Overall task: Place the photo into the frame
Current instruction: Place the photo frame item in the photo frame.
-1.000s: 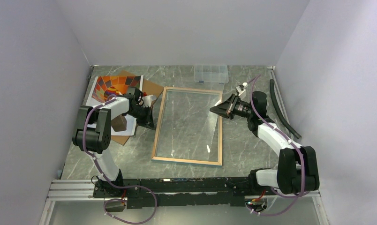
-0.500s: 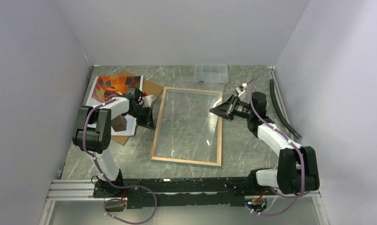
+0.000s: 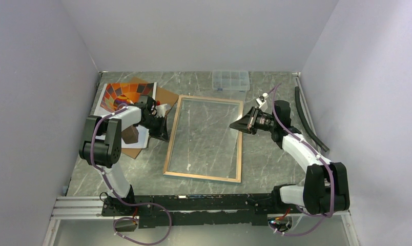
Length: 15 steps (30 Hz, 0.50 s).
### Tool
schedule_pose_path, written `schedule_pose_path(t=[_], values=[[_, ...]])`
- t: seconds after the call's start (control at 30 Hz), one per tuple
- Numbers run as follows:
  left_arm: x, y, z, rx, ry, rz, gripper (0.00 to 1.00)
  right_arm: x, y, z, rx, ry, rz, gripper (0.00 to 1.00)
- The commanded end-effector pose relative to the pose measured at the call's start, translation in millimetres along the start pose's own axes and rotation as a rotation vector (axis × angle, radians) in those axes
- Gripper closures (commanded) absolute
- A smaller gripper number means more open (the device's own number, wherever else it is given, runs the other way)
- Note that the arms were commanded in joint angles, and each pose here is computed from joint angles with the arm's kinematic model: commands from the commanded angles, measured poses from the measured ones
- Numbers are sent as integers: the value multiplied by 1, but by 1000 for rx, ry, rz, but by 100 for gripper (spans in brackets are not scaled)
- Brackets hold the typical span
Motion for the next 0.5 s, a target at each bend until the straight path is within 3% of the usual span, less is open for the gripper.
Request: schedule_pose_path(t=[0.0,0.47], values=[[2,-1,-2,14,8,6,97,-3,-2,14,-55,-43,54,100],[6,1,0,10,14,12,98,8,-8,4,-32,-72,89,100]])
Point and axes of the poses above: each gripper's point midway between its finger pads, its own x axis out along the fingers, its own z axis along the line the jaws close on, y = z × x, the point moved 5 cm from there along -x, back along the fingers, and after that the axes turned 10 degrees about -x, right-handed, at the moved point
